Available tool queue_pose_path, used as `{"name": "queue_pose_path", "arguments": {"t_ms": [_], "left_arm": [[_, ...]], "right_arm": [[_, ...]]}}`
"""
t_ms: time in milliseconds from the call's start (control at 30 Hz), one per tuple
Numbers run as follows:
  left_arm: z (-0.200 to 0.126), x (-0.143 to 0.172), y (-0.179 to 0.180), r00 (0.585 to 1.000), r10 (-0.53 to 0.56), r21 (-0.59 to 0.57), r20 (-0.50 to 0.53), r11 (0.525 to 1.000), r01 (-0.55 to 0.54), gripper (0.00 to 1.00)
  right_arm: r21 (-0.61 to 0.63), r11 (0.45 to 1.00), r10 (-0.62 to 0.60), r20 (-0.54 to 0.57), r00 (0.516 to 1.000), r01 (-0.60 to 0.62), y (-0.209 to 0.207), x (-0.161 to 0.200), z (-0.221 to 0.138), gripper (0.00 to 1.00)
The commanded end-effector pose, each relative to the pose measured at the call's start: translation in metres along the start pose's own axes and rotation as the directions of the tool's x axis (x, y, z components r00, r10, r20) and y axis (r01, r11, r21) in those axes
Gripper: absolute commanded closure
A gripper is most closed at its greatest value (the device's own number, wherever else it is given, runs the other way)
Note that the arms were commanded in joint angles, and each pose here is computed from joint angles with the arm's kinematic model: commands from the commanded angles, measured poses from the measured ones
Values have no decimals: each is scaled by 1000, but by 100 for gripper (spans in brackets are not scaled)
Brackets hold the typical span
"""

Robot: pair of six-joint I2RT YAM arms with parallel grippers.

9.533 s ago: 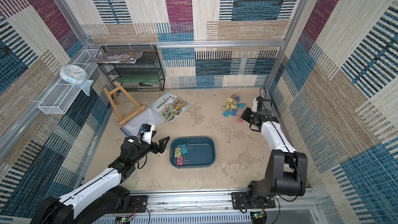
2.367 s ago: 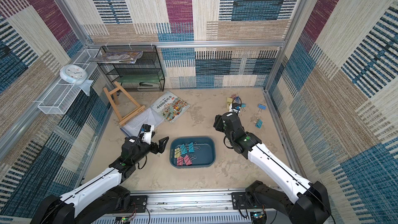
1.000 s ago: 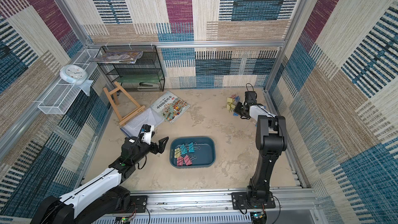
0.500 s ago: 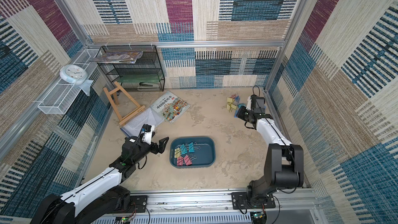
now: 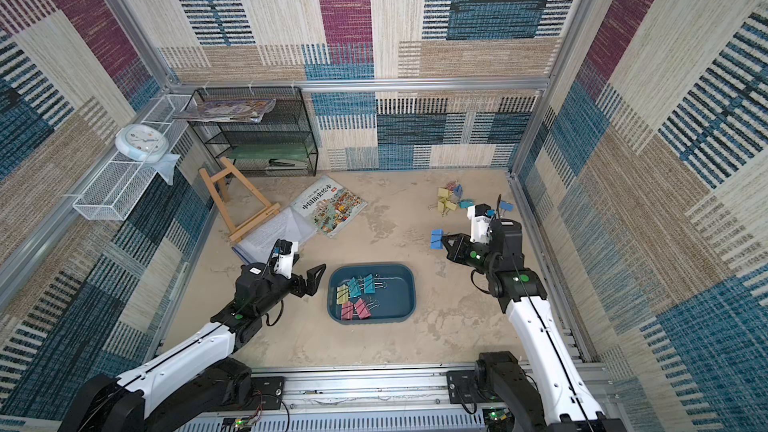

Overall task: Put the binder clips in the storage box
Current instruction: Place the binder clip in the storage box.

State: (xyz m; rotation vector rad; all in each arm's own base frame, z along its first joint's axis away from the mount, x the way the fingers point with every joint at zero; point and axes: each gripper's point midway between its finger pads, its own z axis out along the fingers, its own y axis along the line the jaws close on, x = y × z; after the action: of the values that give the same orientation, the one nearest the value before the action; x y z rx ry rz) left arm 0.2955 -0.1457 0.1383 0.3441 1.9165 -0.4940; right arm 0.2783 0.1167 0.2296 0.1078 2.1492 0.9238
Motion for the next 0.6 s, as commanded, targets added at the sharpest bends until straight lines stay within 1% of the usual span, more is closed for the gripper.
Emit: {"name": "queue_pose_path", "arguments": {"t_ms": [0, 100, 267, 433, 567], "left_arm": [[1, -8, -3, 1000, -5, 14, 20, 1000, 5, 1], [1, -8, -3, 1000, -7, 17, 20, 1000, 7, 1], [1, -8, -3, 1000, -6, 17, 20, 1000, 6, 1], [1, -8, -3, 1000, -4, 14, 21, 1000, 4, 1], [1, -9, -8, 1000, 2, 43, 26, 999, -3, 1]], "right_arm": [[-71, 996, 49, -73, 996, -54, 15, 26, 0, 100], [-112, 992, 44, -141, 989, -60, 28, 50, 8, 100], [-142, 988, 31, -243, 970, -67, 44, 90, 31, 100], [-115, 993, 1, -328, 945, -41, 49, 122, 55, 100], [-84, 996, 3, -357, 934, -35, 50, 136, 72, 100]]}}
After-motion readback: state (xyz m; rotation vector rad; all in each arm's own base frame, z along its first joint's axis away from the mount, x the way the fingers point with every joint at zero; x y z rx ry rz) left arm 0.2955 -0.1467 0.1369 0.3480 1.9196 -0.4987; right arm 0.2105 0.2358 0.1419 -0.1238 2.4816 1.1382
